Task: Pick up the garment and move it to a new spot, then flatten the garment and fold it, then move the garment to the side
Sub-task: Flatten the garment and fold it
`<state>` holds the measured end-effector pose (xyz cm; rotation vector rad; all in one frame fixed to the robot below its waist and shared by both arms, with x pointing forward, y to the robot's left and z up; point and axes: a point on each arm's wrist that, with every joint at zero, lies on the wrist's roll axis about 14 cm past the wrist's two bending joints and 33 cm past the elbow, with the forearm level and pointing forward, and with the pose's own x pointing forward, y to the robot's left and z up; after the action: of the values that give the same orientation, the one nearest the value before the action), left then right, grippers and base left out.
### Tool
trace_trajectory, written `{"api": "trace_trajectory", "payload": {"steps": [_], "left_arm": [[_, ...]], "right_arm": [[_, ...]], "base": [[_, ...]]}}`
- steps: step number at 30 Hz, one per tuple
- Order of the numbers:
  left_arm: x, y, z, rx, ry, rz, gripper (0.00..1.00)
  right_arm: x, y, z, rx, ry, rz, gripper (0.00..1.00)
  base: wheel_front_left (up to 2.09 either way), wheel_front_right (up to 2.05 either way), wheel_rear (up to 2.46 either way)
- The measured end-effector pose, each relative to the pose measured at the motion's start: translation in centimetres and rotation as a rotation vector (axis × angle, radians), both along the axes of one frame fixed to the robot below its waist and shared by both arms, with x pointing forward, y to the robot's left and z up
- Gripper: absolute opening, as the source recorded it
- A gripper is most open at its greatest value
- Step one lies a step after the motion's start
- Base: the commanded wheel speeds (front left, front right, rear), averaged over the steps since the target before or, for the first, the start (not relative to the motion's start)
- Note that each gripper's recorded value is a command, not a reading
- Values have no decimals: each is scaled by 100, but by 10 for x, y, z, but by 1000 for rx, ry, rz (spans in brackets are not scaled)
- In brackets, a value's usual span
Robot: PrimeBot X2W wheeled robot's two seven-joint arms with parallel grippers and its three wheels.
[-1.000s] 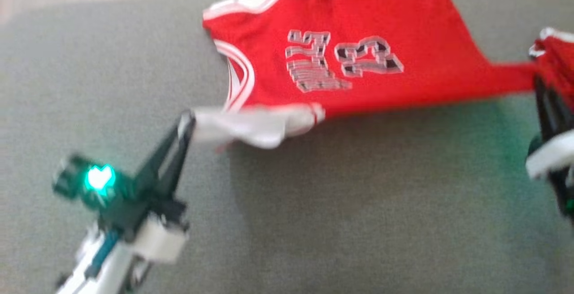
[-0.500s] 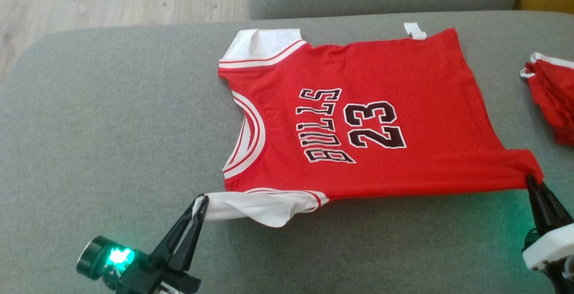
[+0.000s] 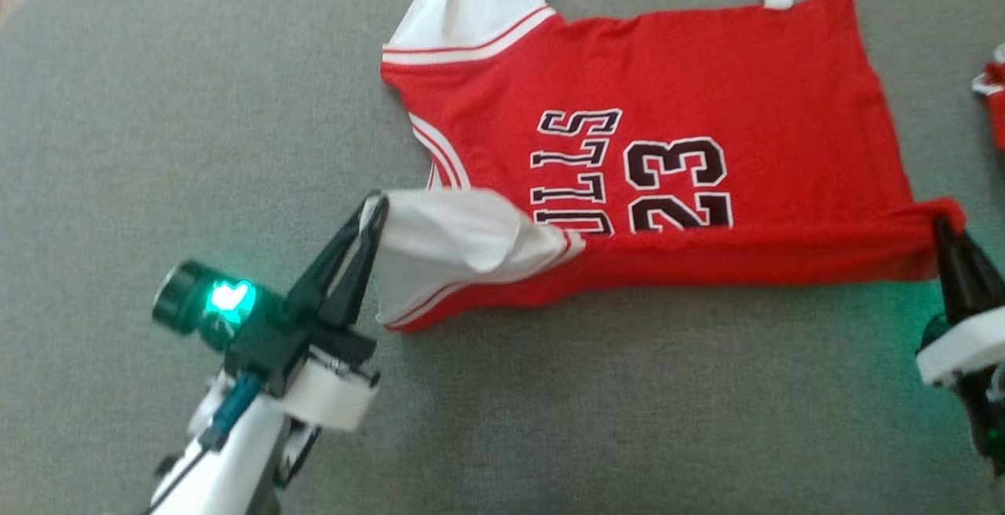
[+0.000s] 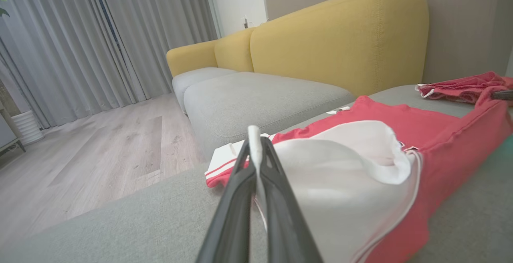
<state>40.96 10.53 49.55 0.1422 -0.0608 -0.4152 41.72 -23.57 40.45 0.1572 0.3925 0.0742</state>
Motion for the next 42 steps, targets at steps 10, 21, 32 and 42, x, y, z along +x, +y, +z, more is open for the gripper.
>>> {"api": "trace_trajectory", "payload": {"steps": [10,21,32,42], "left_arm": [[47,-6,-7,45,0,-38,0],[72,-3,-16,38,14,13,100],[26,2,-49,-140,168,165,100],[-21,-6,-100,-260,387,215,100]], "right_arm": [[38,3,-6,-16,-4,9,0],[65,10,-15,-24,-23,19,100],[53,15,0,19,-101,-4,100],[32,8,0,32,-92,-36,100]], "base": [[0,0,0],[0,0,0],[0,0,0],[0,0,0]]}}
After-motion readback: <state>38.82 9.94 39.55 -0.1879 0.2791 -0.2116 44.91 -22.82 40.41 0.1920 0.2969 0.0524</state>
